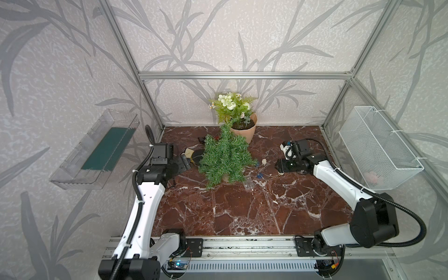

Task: Remove string lights from the small christmas tree
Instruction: Place the light string at the center of the board, then pick up the light string from the Christmas tree.

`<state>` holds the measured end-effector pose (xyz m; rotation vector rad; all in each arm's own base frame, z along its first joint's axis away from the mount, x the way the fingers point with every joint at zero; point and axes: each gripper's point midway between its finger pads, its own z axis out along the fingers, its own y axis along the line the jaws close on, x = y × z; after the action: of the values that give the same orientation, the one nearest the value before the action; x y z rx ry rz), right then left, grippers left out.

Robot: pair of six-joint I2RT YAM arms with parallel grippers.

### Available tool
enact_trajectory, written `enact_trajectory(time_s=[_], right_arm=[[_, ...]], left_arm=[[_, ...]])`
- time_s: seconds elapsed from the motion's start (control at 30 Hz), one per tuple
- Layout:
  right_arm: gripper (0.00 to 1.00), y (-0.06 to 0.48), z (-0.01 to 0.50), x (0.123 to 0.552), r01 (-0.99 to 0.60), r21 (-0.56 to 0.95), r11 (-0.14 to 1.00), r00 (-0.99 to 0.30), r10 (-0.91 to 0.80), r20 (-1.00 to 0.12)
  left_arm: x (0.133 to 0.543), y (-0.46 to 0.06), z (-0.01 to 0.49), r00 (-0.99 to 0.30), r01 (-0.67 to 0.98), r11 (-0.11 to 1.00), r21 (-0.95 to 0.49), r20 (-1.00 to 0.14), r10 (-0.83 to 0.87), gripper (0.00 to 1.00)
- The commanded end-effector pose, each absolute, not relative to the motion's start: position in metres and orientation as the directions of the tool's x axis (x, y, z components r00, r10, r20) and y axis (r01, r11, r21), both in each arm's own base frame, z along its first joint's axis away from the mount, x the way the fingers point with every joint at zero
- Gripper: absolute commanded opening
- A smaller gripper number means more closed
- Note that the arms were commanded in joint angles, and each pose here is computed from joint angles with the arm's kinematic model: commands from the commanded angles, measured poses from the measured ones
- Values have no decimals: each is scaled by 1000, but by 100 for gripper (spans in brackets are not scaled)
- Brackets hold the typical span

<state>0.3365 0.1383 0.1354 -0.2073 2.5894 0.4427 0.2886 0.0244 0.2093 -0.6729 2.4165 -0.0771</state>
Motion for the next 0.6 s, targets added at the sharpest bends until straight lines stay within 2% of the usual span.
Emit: enact_trajectory(time_s=[0.0,0.1,0.23,0.33,0.57], right_arm=[[55,144,141,332,-243,306,921,-852,-52,-521],[55,146,142,329,-251,315,915,-852,-54,-521],[55,148,143,327,-264,317,911,-849,-63,-525],[55,148,143,325,-270,317,909,-846,-67,-528],[55,149,139,322,-280,322,905,-847,-74,-527]], left_arm=[[305,40,193,-655,-516,838,-176,-550,-519,88],[325,49,168,-657,-547,826,-138,-540,-526,85],[348,57,130,-656,-596,788,-150,-476,-587,79],[358,66,113,-643,-656,747,-105,-440,-627,76],[386,69,70,-659,-683,727,-73,-368,-656,74]])
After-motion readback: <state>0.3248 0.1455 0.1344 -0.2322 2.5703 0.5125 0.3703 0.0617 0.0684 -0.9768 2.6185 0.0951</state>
